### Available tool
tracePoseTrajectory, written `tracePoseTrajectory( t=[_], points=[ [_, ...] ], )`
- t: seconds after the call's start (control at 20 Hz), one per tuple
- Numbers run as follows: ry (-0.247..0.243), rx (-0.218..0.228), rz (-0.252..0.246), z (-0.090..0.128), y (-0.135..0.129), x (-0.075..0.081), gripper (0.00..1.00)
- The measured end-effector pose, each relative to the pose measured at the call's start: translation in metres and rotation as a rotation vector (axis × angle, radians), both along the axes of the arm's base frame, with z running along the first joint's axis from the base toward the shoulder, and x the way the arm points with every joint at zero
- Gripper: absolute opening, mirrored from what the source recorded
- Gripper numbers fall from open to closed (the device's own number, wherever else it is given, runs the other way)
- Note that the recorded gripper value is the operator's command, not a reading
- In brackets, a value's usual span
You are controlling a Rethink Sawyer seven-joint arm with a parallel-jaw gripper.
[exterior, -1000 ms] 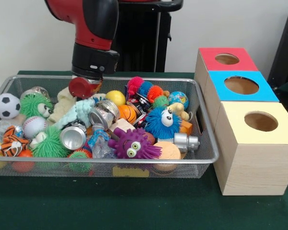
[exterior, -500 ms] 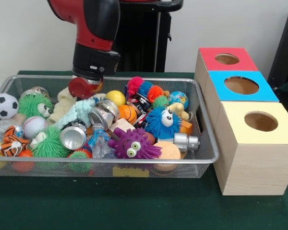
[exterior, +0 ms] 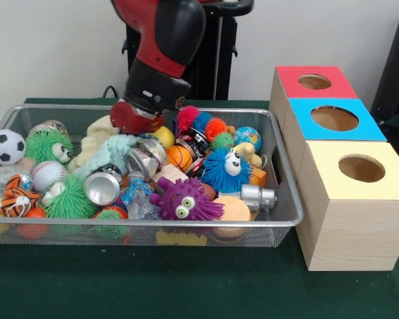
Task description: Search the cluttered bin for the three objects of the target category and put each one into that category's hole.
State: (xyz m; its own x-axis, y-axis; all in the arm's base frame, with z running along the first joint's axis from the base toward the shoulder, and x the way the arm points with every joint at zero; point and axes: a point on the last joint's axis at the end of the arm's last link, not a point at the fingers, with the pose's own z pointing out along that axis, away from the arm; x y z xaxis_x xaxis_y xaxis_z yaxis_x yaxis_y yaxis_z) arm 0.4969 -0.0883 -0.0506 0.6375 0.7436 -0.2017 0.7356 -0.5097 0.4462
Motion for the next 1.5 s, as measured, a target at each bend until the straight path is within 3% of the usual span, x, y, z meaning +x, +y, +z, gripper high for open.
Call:
tracePoseTrajectory(
  t=[0.25, 0.5, 0.7, 0.75, 0.95, 1.1, 1.25, 1.4, 1.5],
  points=[
    [-0.013, 0.002, -0.16, 0.019, 0.032, -0.018, 0.0],
    [0.002, 0.037, -0.211, 0.046, 0.059, -0.039, 0.0],
    [0.069, 0.103, -0.257, 0.07, 0.101, -0.064, 0.0],
    [0.111, 0.143, -0.277, 0.079, 0.127, -0.076, 0.0],
    [0.149, 0.176, -0.311, 0.091, 0.157, -0.09, 0.0],
    [0.135, 0.145, -0.356, 0.106, 0.166, -0.1, 0.0],
    [0.122, 0.11, -0.366, 0.115, 0.161, -0.104, 0.0],
    [0.118, 0.033, -0.332, 0.136, 0.139, -0.112, 0.0],
    [0.122, 0.016, -0.302, 0.144, 0.13, -0.112, 0.0]
  ],
)
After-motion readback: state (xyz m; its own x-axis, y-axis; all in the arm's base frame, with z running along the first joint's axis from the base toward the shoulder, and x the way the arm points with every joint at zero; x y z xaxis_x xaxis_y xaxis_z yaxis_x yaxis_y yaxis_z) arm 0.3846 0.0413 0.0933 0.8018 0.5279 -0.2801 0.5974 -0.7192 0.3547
